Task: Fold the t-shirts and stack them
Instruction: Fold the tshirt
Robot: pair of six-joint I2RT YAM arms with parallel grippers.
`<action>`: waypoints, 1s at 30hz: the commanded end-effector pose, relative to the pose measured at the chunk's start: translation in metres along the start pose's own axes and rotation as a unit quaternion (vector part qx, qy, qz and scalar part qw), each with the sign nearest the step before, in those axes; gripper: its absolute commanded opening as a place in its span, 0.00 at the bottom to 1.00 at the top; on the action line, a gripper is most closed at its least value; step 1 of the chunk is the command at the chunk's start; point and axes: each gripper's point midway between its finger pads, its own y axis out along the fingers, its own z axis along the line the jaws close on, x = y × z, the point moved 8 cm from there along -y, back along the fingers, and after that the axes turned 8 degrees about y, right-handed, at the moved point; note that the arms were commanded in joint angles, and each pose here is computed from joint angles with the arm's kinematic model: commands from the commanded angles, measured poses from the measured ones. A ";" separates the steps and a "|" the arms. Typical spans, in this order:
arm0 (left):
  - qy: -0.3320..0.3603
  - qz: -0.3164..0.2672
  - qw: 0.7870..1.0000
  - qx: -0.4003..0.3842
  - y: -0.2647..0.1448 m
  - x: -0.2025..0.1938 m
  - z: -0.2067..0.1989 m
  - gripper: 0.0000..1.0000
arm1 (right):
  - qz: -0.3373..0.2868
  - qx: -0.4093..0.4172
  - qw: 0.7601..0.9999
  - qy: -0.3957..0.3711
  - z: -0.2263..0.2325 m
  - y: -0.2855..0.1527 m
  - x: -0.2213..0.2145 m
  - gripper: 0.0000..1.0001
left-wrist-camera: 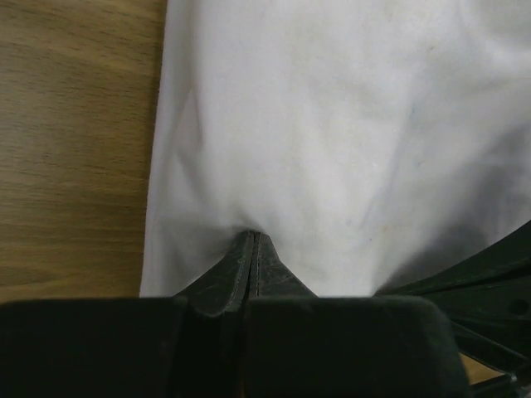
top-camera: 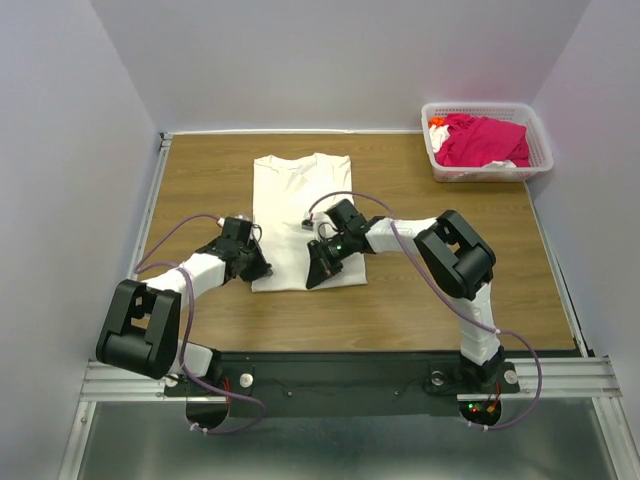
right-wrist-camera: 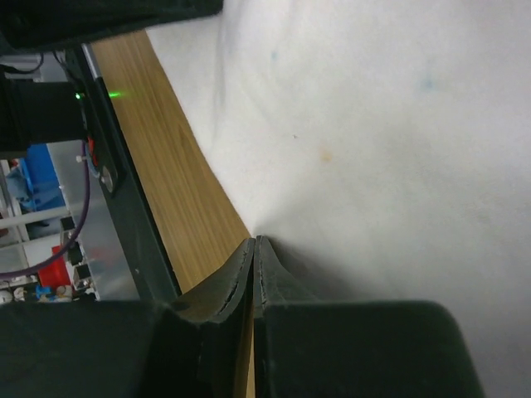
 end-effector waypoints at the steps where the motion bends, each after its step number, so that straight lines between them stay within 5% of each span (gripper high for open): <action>1: -0.040 0.044 0.997 0.044 0.008 -0.024 0.024 0.00 | 0.011 0.019 1.000 -0.013 -0.010 -0.001 -0.011 0.06; 7: -0.054 0.046 0.995 0.071 0.007 -0.025 0.039 0.00 | 0.011 0.034 0.998 0.058 -0.056 -0.036 -0.044 0.02; 16: -0.054 0.054 0.994 0.078 0.007 -0.026 0.042 0.00 | -0.078 -0.003 0.991 0.110 -0.085 -0.101 -0.052 0.02; 21: -0.045 0.040 0.997 0.052 0.000 -0.018 0.034 0.00 | -0.101 -0.007 0.988 0.114 -0.074 -0.116 -0.052 0.02; 26: -0.037 -0.012 0.999 0.027 -0.030 0.007 0.017 0.16 | -0.125 -0.026 0.986 0.108 -0.062 -0.126 -0.046 0.02; 30: -0.019 -0.028 0.999 0.030 -0.049 0.016 0.011 0.15 | -0.149 -0.038 0.984 0.094 -0.049 -0.137 -0.038 0.02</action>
